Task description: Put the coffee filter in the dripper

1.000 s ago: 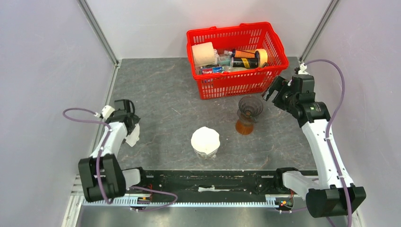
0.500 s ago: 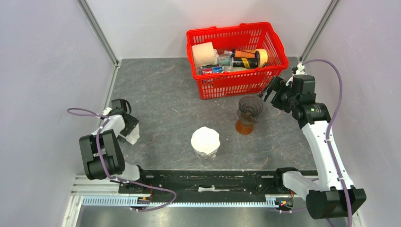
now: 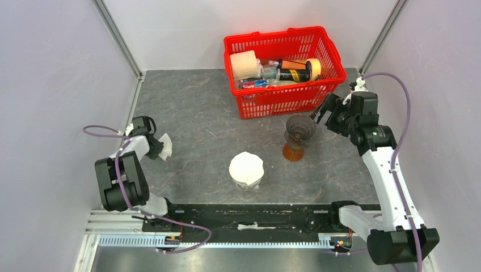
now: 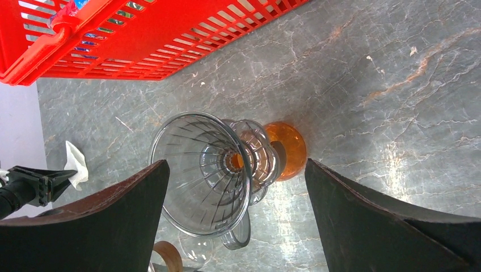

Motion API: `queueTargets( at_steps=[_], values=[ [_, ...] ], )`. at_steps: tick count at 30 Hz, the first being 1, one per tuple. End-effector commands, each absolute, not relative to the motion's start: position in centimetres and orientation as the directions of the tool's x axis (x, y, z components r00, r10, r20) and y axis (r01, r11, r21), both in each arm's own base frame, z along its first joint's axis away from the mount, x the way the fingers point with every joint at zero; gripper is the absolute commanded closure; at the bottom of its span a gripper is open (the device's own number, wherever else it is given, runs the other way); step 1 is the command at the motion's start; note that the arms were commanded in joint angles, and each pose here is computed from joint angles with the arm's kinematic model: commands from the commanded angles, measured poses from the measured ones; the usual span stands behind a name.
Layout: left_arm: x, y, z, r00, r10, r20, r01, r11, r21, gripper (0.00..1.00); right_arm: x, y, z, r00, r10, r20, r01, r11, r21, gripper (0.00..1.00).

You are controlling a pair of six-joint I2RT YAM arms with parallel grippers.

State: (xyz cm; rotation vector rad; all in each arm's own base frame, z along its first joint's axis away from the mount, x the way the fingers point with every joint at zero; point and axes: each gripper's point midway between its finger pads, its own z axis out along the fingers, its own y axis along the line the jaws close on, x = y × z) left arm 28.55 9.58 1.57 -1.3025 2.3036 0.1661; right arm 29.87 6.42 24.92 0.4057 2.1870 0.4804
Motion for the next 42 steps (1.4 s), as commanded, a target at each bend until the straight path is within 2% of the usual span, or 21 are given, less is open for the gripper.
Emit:
queueTargets(
  at_steps=[1, 2, 3, 4, 12, 17, 22, 28, 34, 42],
  values=[
    [28.8, 6.4, -0.3, -0.517, -0.783, -0.346, -0.769, 0.603, -0.214, 0.76, 30.2, 5.9, 25.8, -0.555, 0.432, -0.711, 0.104, 0.884, 0.456, 0.03],
    [29.0, 6.3, -0.3, -0.522, -0.780, -0.345, -0.762, 0.608, -0.222, 0.81, 30.2, 5.9, 25.8, -0.556, 0.431, -0.711, 0.104, 0.884, 0.455, 0.03],
    [29.2, 6.1, -0.3, -0.526, -0.778, -0.344, -0.756, 0.612, -0.230, 0.93, 30.2, 5.9, 25.8, -0.555, 0.431, -0.712, 0.103, 0.884, 0.455, 0.03],
    [29.3, 6.0, -0.3, -0.529, -0.777, -0.342, -0.751, 0.616, -0.238, 0.98, 30.2, 6.0, 25.8, -0.557, 0.429, -0.711, 0.102, 0.885, 0.454, 0.03],
    [30.8, 3.0, 1.7, -0.544, -0.782, -0.304, -0.661, 0.623, -0.418, 0.98, 30.3, 6.0, 25.8, -0.556, 0.429, -0.712, 0.099, 0.884, 0.456, 0.03],
    [32.6, 0.6, 6.8, -0.526, -0.782, -0.336, -0.534, 0.610, -0.585, 0.98, 30.1, 6.2, 26.4, -0.546, 0.427, -0.721, 0.078, 0.883, 0.463, 0.03],
    [33.8, -3.6, 14.2, -0.509, -0.761, -0.402, -0.310, 0.598, -0.739, 0.98, 29.9, 7.2, 27.9, -0.520, 0.426, -0.741, 0.006, 0.869, 0.495, 0.03],
    [32.8, -9.3, 23.5, -0.532, -0.697, -0.482, -0.017, 0.577, -0.816, 0.98, 29.0, 10.0, 30.5, -0.517, 0.404, -0.755, -0.179, 0.811, 0.557, 0.03],
    [29.9, -16.2, 31.3, -0.607, -0.624, -0.491, 0.302, 0.390, -0.870, 0.98, 27.0, 15.3, 33.7, -0.552, 0.347, -0.758, -0.456, 0.636, 0.623, 0.03],
    [26.3, -20.6, 34.7, -0.645, -0.588, -0.488, 0.411, 0.272, -0.870, 0.98, 24.7, 19.7, 35.9, -0.473, 0.337, -0.814, -0.653, 0.486, 0.580, 0.03]
  ],
)
